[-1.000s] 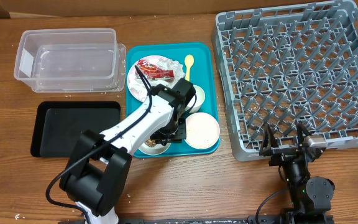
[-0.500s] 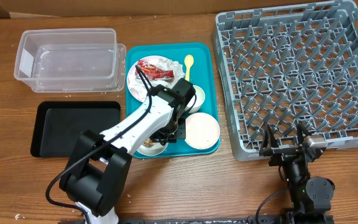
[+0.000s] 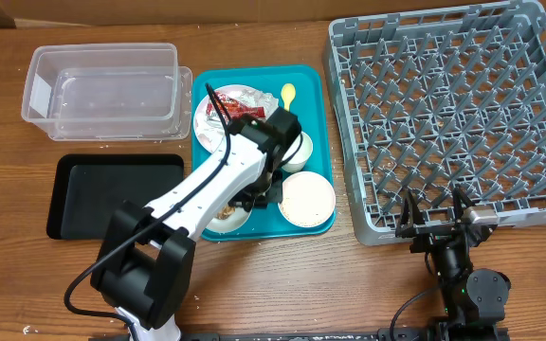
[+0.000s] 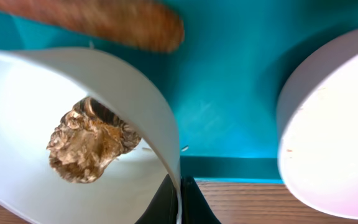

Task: Sort waste into correct bins and load items into the dishwasher
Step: 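Lift the white bowl with the left gripper and carry it over the black tray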

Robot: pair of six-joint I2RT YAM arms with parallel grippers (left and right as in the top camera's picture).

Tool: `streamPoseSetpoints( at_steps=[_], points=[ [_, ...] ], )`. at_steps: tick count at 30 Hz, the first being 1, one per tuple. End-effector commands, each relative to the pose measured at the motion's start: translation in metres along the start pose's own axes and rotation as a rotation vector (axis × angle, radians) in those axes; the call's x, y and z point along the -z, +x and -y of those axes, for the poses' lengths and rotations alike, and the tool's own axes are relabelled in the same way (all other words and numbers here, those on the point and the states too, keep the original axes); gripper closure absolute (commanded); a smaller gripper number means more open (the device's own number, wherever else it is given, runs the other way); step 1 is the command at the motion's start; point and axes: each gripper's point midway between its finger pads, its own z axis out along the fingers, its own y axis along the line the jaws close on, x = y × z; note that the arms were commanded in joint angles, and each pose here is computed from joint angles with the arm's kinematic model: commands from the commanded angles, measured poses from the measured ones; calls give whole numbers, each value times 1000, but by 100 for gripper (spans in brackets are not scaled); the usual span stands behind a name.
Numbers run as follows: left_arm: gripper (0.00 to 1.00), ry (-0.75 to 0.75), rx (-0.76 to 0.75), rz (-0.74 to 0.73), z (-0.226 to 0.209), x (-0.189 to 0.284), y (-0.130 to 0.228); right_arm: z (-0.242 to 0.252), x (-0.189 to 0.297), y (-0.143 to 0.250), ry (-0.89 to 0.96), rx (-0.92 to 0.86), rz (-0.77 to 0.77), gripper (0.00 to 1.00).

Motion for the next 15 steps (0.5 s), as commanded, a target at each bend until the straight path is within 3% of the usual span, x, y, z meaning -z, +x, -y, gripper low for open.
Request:
streamPoseSetpoints(
  at_steps=[1, 8, 15],
  points=[
    [96, -14, 7, 68, -2, 23, -18, 1, 0, 1, 1, 1, 5, 0],
    [96, -72, 61, 90, -30, 44, -30, 1, 0, 1, 1, 1, 5, 0],
    [96, 2, 212, 115, -70, 61, -47, 1, 0, 1, 1, 1, 5, 0]
  ],
)
